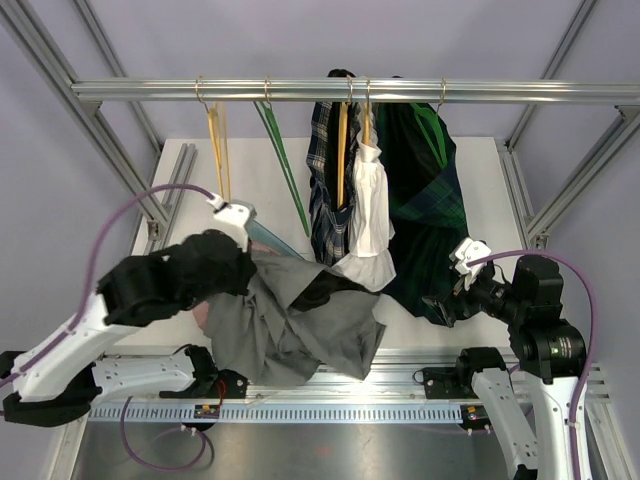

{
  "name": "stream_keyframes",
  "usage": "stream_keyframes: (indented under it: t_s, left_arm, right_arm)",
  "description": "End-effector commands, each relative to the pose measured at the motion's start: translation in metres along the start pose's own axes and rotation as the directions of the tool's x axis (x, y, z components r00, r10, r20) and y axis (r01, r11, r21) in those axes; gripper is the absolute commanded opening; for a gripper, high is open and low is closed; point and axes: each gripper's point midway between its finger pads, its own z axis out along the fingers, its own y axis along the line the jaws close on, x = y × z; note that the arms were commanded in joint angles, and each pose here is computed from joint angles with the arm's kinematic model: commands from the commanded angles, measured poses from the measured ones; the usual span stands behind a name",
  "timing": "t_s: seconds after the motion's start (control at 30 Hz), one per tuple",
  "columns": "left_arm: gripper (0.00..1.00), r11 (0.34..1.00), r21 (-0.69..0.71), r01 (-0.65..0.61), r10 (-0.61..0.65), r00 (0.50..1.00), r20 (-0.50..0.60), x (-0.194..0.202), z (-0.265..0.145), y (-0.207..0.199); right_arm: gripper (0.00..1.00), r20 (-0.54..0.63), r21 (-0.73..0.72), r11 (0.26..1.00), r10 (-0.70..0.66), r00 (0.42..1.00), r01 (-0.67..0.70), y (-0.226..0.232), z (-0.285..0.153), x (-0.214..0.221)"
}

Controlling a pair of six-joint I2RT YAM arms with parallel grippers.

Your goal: Remove the skirt from the hanger

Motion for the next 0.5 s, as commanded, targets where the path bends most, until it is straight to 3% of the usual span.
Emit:
stream_keyframes:
  t_s: [0.0,0.13,0.47]
  left_arm:
    - [0.00,0.998,-0.066,0.016,-0.012,0.998,0.053,-0.021,-0.049,0.031]
    - [0.00,0.988,-0.146,0.042,-0.026,0.993,0.115,-0.047,-0.084,0.054]
    - [0.00,0.994,-0.092,0.057,-0.025,0.949,0.315,-0.111,-0.143,0.063]
  right_arm:
    - [0.99,0.027,0.002,1.000,-0.018,0.999,0.018,-0.001,0.000,-0.005]
    - [0.99,0.029,0.009,1.000,-0.015,0.999,0.015,-0.001,-0.001,-0.006]
    - [1.00,0.030,0.016,1.000,-0.015,0.999,0.014,-0.003,0.000,-0.006]
